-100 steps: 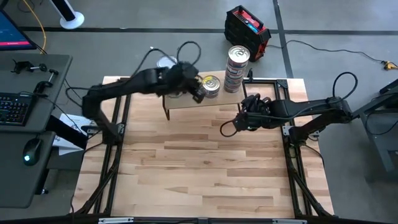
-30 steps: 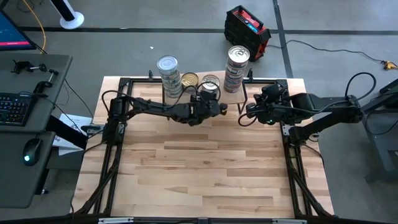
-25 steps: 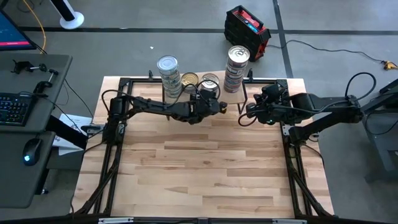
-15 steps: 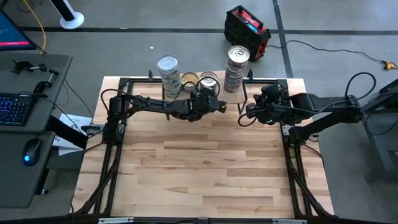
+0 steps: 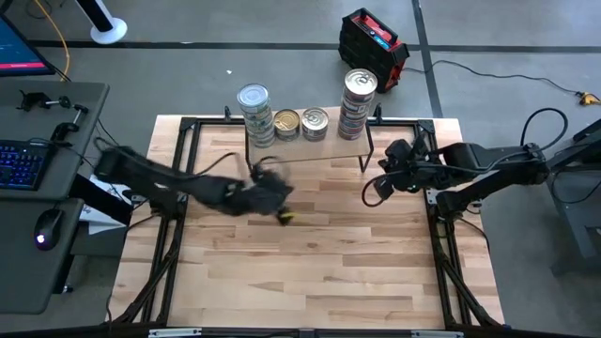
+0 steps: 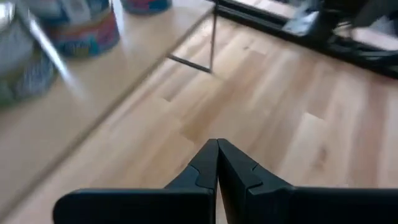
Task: Stack canned seafood by type on shelf
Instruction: Return to Home Position
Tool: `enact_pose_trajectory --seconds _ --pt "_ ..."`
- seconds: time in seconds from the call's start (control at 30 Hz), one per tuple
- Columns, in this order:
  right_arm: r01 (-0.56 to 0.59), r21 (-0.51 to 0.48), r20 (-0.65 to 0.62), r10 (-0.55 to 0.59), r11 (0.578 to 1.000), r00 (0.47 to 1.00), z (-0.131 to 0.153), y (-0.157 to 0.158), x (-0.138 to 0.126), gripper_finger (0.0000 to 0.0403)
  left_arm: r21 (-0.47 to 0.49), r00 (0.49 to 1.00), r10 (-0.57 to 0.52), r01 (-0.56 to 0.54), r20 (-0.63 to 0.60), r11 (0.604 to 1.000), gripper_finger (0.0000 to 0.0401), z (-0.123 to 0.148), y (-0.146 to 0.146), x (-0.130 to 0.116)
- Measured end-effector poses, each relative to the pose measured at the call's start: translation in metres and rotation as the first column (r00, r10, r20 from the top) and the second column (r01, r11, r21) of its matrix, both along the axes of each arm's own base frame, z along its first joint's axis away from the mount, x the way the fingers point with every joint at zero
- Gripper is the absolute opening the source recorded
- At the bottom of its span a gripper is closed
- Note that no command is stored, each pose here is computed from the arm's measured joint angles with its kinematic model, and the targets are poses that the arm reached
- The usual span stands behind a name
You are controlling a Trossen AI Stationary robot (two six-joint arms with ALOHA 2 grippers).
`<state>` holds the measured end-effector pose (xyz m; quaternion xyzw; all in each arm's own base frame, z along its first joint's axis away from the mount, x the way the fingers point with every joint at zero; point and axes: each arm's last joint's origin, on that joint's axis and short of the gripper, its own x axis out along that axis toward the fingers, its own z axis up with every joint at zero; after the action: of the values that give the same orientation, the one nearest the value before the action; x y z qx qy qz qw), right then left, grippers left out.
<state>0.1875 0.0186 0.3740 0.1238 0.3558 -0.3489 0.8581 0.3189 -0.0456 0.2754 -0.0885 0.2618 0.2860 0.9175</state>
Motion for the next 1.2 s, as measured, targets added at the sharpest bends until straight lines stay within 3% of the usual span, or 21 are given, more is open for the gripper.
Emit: enact_pose_trajectory --seconds 0.13,0.23,0.33,0.47,0.63,0.83,1.03,1.2 --pt "-0.097 0.013 -0.008 0.097 0.995 0.995 0.002 0.002 0.003 0.0000 -0.033 0.983 -0.094 0.101 0.157 0.994 0.0000 -0.018 -0.005 -0.061" --pt "-0.171 -0.020 -0.035 0.170 0.985 0.985 0.003 0.003 0.005 0.0000 -0.034 0.938 -0.188 0.206 0.292 0.978 0.0000 -0.023 0.004 -0.100" --pt "-0.258 0.032 -0.072 0.260 0.966 0.963 0.001 0.005 0.005 0.0000 -0.039 0.893 -0.223 0.258 0.391 0.965 0.0000 -0.036 0.018 -0.131" --pt "-0.196 0.123 -0.032 0.201 0.973 0.979 -0.001 0.004 0.006 0.0000 -0.052 0.812 -0.235 0.309 0.535 0.950 0.0000 -0.054 0.026 -0.161" --pt "-0.138 0.163 0.006 0.139 0.977 0.990 -0.001 0.004 0.007 0.0000 -0.036 0.731 -0.257 0.359 0.632 0.933 0.0000 -0.076 0.030 -0.183" --pt "-0.169 0.219 -0.031 0.180 0.961 0.983 -0.003 0.006 0.004 0.0000 -0.056 0.707 -0.282 0.413 0.648 0.909 0.0000 -0.104 0.031 -0.198" --pt "-0.213 0.288 -0.080 0.245 0.934 0.966 -0.010 0.010 -0.009 0.0000 -0.068 0.704 -0.282 0.425 0.652 0.903 0.0000 -0.104 0.032 -0.205" --pt "-0.253 0.370 0.065 0.247 0.894 0.967 -0.050 0.016 -0.030 0.0000 -0.096 0.742 -0.283 0.422 0.607 0.902 0.0000 -0.110 0.032 -0.206"
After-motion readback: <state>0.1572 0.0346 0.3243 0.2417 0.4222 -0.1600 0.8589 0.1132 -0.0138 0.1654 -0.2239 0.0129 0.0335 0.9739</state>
